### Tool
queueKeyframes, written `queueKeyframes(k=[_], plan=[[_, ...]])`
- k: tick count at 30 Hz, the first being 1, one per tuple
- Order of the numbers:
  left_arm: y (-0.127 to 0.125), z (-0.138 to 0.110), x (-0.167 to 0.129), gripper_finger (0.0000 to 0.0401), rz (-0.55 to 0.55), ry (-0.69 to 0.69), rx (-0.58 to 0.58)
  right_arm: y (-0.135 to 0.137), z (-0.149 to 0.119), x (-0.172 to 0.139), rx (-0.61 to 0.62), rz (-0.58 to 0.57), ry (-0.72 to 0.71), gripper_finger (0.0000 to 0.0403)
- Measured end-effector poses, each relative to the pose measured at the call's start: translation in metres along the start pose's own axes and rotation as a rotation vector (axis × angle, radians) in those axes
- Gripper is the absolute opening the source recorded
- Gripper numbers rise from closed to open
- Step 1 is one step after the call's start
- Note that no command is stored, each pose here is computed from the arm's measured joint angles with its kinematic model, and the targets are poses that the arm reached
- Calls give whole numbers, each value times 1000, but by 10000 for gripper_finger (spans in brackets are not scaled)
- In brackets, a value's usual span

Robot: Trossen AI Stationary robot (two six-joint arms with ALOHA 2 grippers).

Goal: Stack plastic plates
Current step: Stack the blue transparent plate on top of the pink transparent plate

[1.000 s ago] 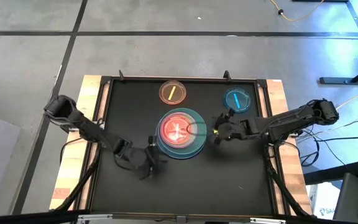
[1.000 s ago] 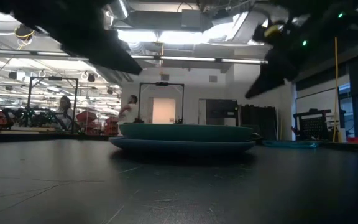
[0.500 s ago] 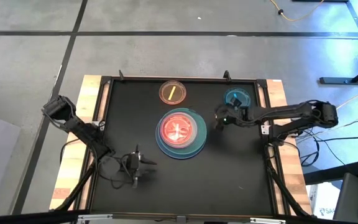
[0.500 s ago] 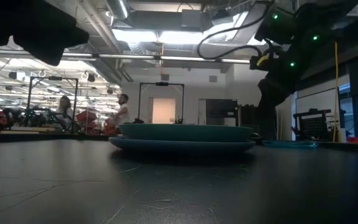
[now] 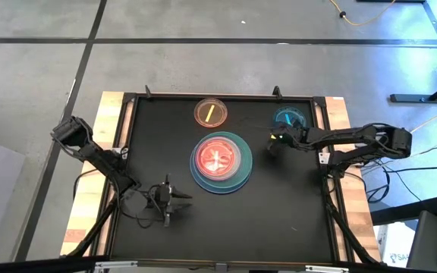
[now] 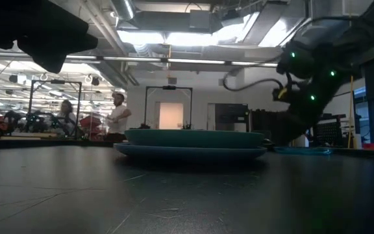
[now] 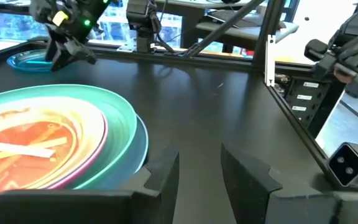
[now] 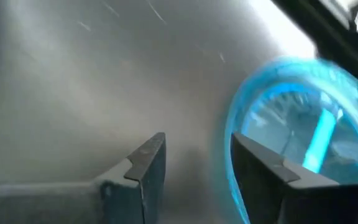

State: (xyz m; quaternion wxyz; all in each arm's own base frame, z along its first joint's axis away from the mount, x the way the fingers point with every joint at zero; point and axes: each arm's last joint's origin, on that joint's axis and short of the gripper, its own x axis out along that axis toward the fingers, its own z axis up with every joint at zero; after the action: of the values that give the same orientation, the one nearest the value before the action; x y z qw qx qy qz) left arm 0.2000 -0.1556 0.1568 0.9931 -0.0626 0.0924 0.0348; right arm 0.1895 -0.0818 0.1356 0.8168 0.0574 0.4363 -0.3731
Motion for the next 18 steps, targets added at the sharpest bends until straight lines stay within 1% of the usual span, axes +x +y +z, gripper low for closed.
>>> queueKeyframes(k=[4, 7, 10, 13, 15, 18], plan=[[2, 1, 2, 111, 10, -1, -3, -11, -9, 6, 72, -51, 32, 170], [4, 1, 3, 111, 19, -1, -4, -17, -11, 9, 97, -74, 42, 170], [5, 1, 4, 111, 24, -2, -4, -21, -11, 12, 102, -66, 40, 170], [5, 1, 4, 111, 24, 0, -3, -25, -14, 17, 117, -52, 77, 168], [4, 1, 4, 112, 18, 1, -3, -27, -14, 20, 129, -56, 86, 158], [3, 1, 3, 112, 0, 6, -3, -28, -14, 26, 134, -38, 94, 124]])
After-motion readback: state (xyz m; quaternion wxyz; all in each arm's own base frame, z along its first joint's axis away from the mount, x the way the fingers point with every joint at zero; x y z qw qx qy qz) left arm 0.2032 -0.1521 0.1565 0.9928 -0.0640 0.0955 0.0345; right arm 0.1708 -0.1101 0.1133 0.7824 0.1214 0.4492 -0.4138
